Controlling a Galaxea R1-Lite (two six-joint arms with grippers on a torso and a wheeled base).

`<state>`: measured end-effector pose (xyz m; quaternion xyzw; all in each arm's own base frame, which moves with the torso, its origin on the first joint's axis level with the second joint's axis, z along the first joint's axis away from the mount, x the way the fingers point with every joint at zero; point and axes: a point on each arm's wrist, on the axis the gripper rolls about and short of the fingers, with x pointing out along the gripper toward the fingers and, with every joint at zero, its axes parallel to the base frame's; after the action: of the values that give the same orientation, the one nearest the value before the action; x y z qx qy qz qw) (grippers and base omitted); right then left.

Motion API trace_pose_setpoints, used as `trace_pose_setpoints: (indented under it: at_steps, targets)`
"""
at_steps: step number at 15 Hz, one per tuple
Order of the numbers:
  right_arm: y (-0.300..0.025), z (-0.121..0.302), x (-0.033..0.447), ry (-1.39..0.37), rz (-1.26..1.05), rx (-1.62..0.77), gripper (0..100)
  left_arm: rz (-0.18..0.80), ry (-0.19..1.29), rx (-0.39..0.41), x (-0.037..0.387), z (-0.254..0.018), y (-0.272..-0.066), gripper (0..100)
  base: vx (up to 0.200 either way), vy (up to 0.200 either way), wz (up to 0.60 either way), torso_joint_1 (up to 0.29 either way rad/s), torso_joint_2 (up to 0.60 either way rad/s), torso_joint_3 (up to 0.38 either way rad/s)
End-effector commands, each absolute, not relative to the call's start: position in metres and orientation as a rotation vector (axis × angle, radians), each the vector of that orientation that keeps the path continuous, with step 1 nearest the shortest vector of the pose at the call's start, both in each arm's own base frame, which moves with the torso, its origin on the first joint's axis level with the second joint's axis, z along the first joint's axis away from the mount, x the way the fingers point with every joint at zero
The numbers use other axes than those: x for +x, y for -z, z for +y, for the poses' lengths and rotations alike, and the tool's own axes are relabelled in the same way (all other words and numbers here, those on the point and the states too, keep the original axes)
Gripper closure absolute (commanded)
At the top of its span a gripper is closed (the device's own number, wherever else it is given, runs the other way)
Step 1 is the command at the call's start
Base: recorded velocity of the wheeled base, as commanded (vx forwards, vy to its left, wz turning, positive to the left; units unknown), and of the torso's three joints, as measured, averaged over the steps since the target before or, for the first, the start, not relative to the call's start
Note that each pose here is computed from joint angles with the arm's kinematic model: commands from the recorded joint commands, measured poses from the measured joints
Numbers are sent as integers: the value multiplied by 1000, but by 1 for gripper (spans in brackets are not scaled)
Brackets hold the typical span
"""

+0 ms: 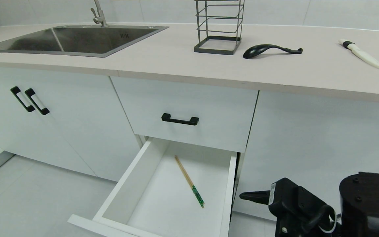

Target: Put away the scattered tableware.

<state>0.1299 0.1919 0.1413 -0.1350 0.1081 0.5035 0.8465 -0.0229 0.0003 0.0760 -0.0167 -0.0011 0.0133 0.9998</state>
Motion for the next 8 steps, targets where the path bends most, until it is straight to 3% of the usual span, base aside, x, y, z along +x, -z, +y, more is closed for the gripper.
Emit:
trace_pose_setpoints:
  at_steps: [1,8]
  targets:
    - [-146,185,127,-1011,214,-288,0,-2,-28,-34,-23,0,-76,0,0,0,0,0,0,0]
    - [-150,178,126,-921,201,-321,0,-2,-28,-34,-23,0,-76,0,0,0,0,0,0,0]
